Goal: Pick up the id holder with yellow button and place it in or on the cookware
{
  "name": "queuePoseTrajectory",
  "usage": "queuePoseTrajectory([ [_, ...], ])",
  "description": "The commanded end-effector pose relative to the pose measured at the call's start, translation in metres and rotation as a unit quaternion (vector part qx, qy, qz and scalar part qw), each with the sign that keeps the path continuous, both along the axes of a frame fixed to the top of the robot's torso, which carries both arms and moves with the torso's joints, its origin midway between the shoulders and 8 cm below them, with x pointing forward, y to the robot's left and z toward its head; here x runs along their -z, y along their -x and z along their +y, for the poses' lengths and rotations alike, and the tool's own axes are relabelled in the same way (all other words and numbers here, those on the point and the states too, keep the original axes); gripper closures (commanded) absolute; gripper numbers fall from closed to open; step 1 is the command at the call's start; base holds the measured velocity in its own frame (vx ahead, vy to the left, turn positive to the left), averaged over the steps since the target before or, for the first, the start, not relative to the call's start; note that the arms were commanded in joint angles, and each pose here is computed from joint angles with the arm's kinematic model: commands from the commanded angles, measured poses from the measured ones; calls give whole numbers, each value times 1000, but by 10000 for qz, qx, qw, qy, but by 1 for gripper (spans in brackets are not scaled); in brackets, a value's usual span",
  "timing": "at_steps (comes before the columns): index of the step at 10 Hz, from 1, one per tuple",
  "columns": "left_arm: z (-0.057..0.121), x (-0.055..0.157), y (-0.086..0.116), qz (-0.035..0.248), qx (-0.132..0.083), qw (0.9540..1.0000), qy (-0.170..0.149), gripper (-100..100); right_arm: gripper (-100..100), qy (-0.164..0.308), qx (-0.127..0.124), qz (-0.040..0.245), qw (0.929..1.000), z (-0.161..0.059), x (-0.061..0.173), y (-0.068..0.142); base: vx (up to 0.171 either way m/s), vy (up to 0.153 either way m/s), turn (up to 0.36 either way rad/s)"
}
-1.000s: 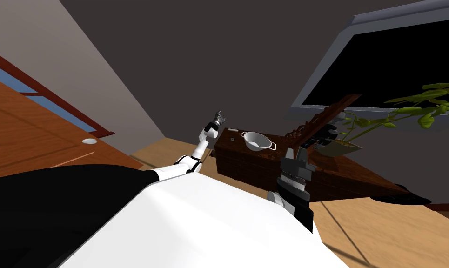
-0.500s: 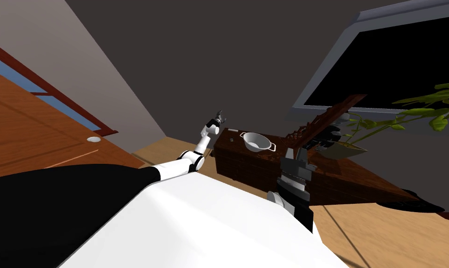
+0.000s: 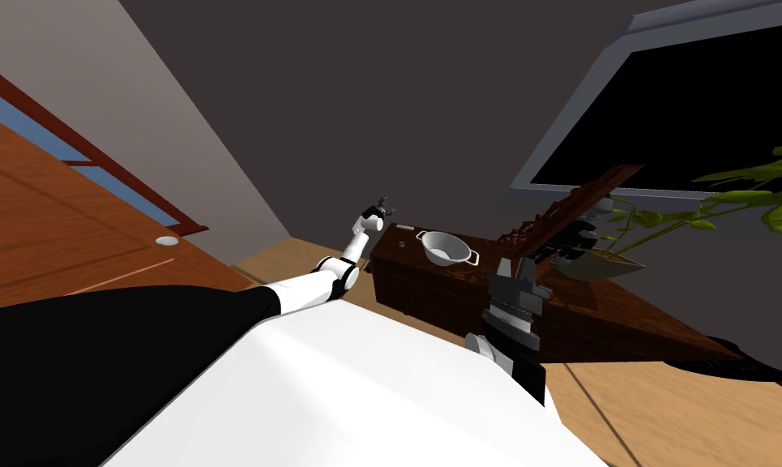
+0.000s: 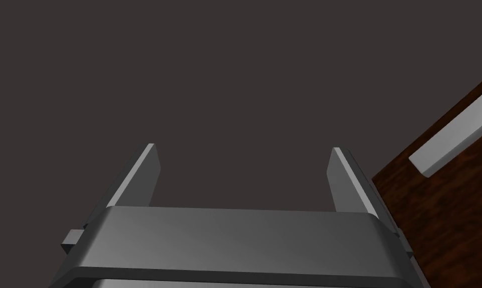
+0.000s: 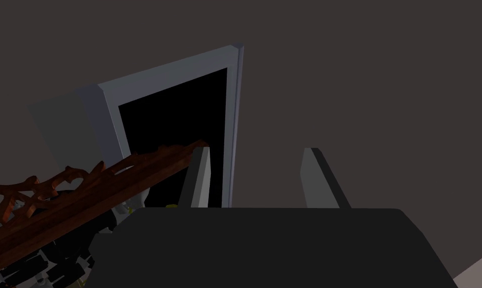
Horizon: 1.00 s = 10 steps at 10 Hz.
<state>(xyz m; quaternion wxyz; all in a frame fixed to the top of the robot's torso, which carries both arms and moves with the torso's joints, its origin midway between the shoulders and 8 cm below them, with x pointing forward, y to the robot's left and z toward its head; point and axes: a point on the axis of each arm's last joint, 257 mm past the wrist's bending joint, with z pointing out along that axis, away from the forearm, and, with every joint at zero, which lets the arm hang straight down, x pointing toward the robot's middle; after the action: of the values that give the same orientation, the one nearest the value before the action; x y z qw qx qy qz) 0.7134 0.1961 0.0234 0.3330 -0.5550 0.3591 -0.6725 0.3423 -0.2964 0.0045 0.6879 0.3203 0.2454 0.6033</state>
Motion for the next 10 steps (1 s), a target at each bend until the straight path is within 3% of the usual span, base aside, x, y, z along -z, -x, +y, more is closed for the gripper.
queuePoseTrajectory([
  [1,2,16,-7,251,-17,9997,77,-100,0,0,0,0,10000,0,0,0,28,-74,27],
  [2,0,13,-13,392,-7,9990,222,-100,0,0,0,0,10000,0,0,0,30,-71,34],
  [4,3,36,-17,613,-41,9979,219,-100,0,0,0,0,10000,0,0,0,24,-45,9],
  [5,2,34,-22,751,-31,9965,364,-100,0,1,0,0,10000,0,0,0,29,-55,21],
  [7,4,53,-24,942,-61,9949,363,-100,0,0,0,0,10000,0,0,0,23,-48,13],
  [8,3,54,-29,1091,-55,9927,505,-100,0,1,0,0,10000,0,0,0,17,-60,18],
  [10,3,74,-33,1420,-80,9877,641,-100,0,0,0,0,10000,0,0,0,33,-75,20],
])
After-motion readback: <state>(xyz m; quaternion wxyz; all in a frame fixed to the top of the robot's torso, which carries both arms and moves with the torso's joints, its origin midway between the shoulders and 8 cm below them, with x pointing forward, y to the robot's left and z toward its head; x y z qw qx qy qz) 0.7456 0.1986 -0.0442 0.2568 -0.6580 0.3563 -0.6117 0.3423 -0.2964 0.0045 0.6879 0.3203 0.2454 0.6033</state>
